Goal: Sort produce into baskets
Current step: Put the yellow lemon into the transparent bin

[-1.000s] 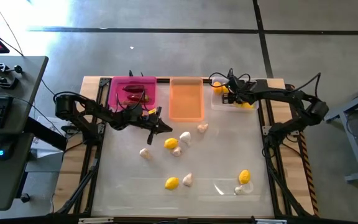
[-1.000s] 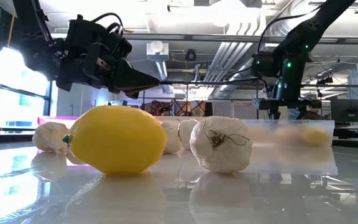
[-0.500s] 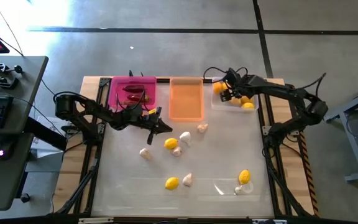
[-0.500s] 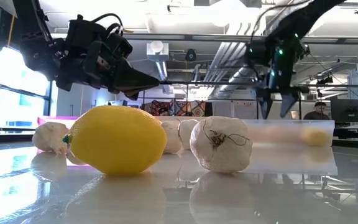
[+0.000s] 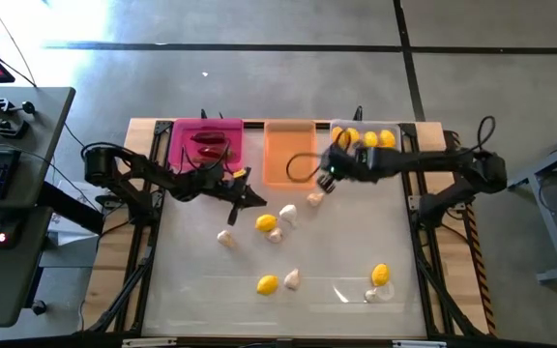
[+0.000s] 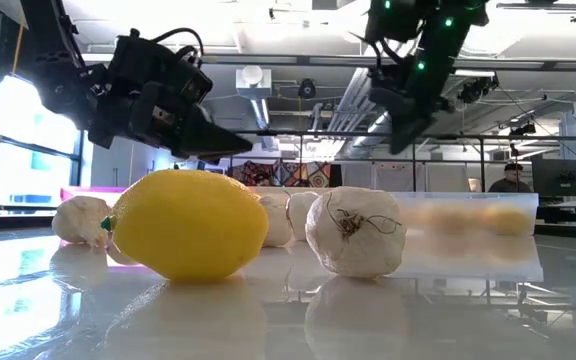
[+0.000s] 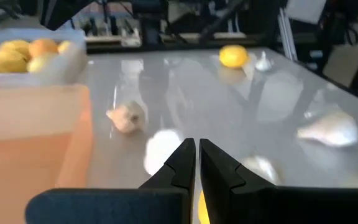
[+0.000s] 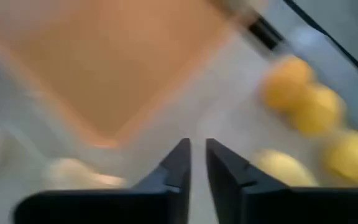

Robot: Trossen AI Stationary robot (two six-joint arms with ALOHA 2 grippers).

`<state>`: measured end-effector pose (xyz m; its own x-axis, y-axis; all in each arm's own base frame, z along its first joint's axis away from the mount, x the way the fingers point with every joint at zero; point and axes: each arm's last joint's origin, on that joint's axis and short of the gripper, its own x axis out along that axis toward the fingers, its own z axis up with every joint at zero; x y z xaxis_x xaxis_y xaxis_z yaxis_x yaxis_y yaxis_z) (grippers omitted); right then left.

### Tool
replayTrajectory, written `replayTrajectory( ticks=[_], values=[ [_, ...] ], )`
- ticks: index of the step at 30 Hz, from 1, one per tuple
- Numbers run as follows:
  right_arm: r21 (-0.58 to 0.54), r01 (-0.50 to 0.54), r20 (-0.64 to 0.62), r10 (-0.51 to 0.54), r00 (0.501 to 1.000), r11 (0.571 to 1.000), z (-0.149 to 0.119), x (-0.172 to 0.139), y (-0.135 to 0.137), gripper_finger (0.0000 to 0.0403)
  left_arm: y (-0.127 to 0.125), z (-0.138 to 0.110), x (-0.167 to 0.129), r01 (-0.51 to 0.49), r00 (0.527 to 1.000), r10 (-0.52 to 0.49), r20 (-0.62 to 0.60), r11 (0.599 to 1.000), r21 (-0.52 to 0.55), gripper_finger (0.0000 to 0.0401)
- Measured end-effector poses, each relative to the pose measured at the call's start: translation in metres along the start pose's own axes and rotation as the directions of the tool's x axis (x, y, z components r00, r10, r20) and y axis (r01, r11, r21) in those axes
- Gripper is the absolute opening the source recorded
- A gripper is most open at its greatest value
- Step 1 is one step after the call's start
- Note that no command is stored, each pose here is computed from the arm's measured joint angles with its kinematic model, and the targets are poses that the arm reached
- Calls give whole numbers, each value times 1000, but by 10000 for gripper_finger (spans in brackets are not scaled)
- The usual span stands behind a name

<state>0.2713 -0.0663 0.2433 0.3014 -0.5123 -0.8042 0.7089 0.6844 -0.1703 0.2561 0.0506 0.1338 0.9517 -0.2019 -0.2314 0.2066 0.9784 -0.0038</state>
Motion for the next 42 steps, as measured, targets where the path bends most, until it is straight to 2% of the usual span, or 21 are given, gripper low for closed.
replayTrajectory(
  ticks=[3,8,10,12,15,18,23,26,30,34,37,42],
  values=[
    [-33,-104,132,108,985,994,-10,3,25,6,-6,2,-2,26,999,-25,-48,999,22,10],
    [-69,-232,281,242,929,970,-25,14,44,9,-20,12,-11,62,992,-58,-114,998,28,10],
    [-101,-264,321,282,904,959,-30,17,47,4,-27,14,-11,28,987,-29,-156,1000,-5,10],
    [-122,-270,339,296,893,955,-34,21,47,1,-35,12,-10,-25,968,18,-249,999,-23,15],
    [-133,-274,363,304,881,953,-38,25,45,2,-48,10,-5,-78,926,86,-366,996,39,36],
    [-123,-279,384,305,871,952,-41,28,44,1,-59,16,2,-103,924,122,-363,992,72,72],
    [-135,-283,402,313,860,950,-46,32,43,0,-66,32,9,-119,939,110,-326,993,-7,150],
    [-137,-281,398,313,863,950,-47,33,43,0,-65,30,10,-152,923,120,-365,987,-58,196],
    [-154,-287,397,325,858,946,-47,32,43,0,-63,23,12,-226,897,181,-404,972,-66,241],
    [-160,-291,397,331,856,943,-48,32,45,0,-64,17,17,-249,884,191,-426,965,-85,262],
    [-166,-294,396,337,854,941,-49,31,47,0,-65,9,21,-245,873,184,-452,966,-80,265],
    [-179,-302,399,350,847,936,-50,28,50,0,-67,3,29,-250,879,196,-434,965,-72,265]
  ],
)
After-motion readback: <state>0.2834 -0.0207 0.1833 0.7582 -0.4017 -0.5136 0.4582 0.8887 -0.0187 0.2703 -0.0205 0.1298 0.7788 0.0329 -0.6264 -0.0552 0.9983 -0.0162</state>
